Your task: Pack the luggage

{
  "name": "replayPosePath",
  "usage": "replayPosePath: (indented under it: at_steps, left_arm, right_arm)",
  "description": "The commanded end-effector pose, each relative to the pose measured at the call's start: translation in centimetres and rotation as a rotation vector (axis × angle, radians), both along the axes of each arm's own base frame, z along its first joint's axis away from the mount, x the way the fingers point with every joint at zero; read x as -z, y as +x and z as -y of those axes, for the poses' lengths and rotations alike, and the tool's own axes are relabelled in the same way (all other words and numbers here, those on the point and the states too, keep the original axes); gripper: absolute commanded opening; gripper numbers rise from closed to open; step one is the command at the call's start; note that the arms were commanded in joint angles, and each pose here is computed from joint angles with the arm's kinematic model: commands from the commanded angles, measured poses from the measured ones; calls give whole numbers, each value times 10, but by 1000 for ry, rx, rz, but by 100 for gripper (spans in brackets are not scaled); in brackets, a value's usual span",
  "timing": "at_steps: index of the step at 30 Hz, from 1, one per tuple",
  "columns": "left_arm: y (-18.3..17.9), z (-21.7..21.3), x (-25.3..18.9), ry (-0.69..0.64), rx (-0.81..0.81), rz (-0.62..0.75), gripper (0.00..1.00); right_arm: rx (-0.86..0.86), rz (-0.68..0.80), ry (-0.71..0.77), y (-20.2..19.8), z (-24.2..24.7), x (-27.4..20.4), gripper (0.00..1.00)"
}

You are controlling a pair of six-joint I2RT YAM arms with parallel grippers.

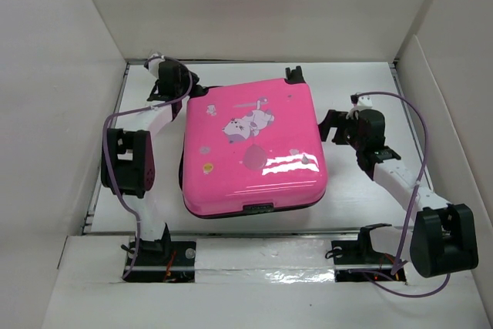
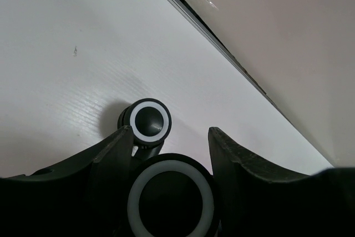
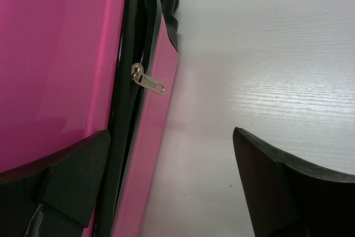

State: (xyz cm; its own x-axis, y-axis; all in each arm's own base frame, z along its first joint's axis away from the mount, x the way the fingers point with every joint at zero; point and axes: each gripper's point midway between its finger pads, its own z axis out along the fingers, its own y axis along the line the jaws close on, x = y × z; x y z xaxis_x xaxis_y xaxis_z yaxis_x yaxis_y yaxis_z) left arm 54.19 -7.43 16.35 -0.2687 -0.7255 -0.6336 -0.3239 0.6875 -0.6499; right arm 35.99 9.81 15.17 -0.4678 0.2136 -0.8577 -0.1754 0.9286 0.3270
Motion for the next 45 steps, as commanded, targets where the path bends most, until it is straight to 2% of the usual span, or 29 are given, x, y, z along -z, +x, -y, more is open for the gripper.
replayPosePath:
  at_steps: [1,15,19,21,22,23,27,28,29,30,31,32,33,37,38,40,43,44,45]
  left_arm:
    - [-10,23,-130,-63,97,263,0]
    - [-22,34,-194,-85,169,313,0]
    - [-12,25,-180,-60,134,262,0]
    - [-11,23,-169,-138,164,251,0]
    - [-14,27,-167,-213,241,255,0]
    - [-12,30,-173,-282,251,282,0]
    - [-10,39,-166,-343,281,242,0]
    - [-21,51,-170,-399,348,255,0]
    - [-25,55,-187,-433,380,340,0]
    - [-33,63,-171,-516,383,298,0]
    - [-46,70,-179,-557,437,315,0]
    - [-54,79,-191,-575,479,370,0]
    - [-62,83,-185,-586,486,354,0]
    - [-97,75,-235,-531,467,495,0]
    - [-98,72,-235,-507,450,483,0]
    - [-90,49,-248,-427,357,502,0]
    - [-83,34,-255,-377,313,524,0]
    - [-77,29,-244,-321,283,478,0]
    - [-73,25,-260,-286,272,502,0]
  right_arm:
    - [-128,-4,43,-9,-33,-2,98]
    - [-193,-27,54,-10,-48,4,100]
    - [-196,-22,54,-11,-48,4,100]
    - [-207,-21,56,-11,-50,4,100]
    - [-219,-25,54,-12,-53,6,100]
    - [-218,-29,51,-11,-53,7,100]
    - [-237,-27,42,-14,-59,7,100]
    - [-239,-24,42,-13,-60,6,100]
    - [-247,-25,43,-11,-61,7,100]
    - [-253,-33,45,-11,-63,10,100]
    - [-260,-33,47,-10,-64,9,100]
    - [-282,-39,52,-11,-70,10,100]
    - [-286,-53,54,-10,-71,14,100]
    - [-293,-83,48,0,-75,19,100]
    - [-291,-79,49,5,-76,14,100]
    - [-285,-82,50,10,-77,13,100]
    - [-280,-75,58,17,-79,5,100]
    - [-269,-75,59,19,-75,4,100]
    - [-265,-73,58,20,-75,1,100]
